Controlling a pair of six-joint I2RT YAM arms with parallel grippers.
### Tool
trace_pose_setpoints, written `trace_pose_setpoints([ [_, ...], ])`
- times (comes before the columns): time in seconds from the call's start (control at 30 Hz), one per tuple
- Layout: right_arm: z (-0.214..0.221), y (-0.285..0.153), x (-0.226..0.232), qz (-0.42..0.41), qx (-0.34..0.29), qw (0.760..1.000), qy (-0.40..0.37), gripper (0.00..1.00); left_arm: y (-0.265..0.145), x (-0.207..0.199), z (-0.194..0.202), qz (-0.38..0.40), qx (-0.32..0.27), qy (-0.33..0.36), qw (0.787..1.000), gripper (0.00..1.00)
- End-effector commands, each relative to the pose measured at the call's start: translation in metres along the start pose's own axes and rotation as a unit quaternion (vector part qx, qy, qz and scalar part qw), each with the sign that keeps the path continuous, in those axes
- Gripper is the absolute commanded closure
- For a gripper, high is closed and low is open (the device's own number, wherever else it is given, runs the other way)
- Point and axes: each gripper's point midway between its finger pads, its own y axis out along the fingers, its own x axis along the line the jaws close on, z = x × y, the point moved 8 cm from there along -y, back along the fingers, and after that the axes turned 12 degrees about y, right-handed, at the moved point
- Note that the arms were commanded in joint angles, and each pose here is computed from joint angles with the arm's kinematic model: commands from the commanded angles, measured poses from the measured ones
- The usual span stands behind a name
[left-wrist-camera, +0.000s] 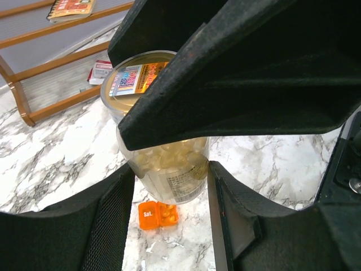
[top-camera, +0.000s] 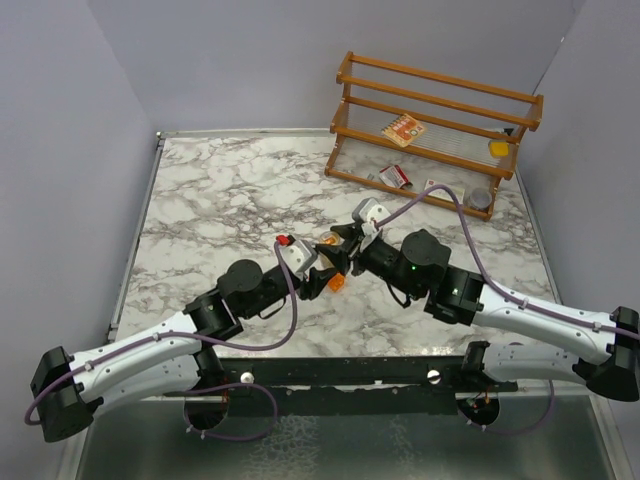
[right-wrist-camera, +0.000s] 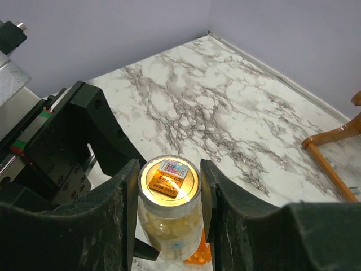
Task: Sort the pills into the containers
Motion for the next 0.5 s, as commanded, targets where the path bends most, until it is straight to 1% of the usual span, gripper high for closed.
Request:
trace_pose_setpoints([
  [0.0, 0.057, -0.009, -0.031, 0.102, 0.136, 0.984, -0.058, 0.99, -0.004, 0.024, -0.091, -0.061, -0.191, -0.006, 0.980, 1.00],
  [0.13, 0.048, -0.013, -0.029, 0.094, 0.118, 0.987, -0.050, 0.99, -0.001, 0.022, -0.088, -0.054, -0.184, -0.007, 0.981, 1.00],
  [0.17, 0.046, -0.014, -0.028, 0.092, 0.114, 0.988, -0.049, 0.94, 0.000, 0.021, -0.085, -0.052, -0.181, -0.009, 0.982, 1.00],
  [0.2, 0.043, -0.015, -0.028, 0.090, 0.109, 0.989, -0.046, 0.92, 0.000, 0.020, -0.084, -0.050, -0.180, -0.011, 0.982, 1.00],
  [0.23, 0.040, -0.017, -0.028, 0.090, 0.104, 0.990, -0.045, 0.92, 0.001, 0.019, -0.081, -0.048, -0.177, -0.014, 0.983, 1.00],
  [0.27, 0.038, -0.017, -0.028, 0.088, 0.100, 0.990, -0.043, 0.98, 0.001, 0.019, -0.080, -0.048, -0.175, -0.016, 0.983, 1.00],
  [0.3, 0.036, -0.018, -0.027, 0.088, 0.096, 0.991, -0.042, 0.99, 0.002, 0.018, -0.078, -0.047, -0.173, -0.018, 0.984, 1.00],
  [0.47, 0.033, -0.021, -0.030, 0.103, 0.082, 0.991, -0.040, 0.99, 0.002, 0.015, -0.070, -0.040, -0.164, -0.025, 0.985, 1.00],
])
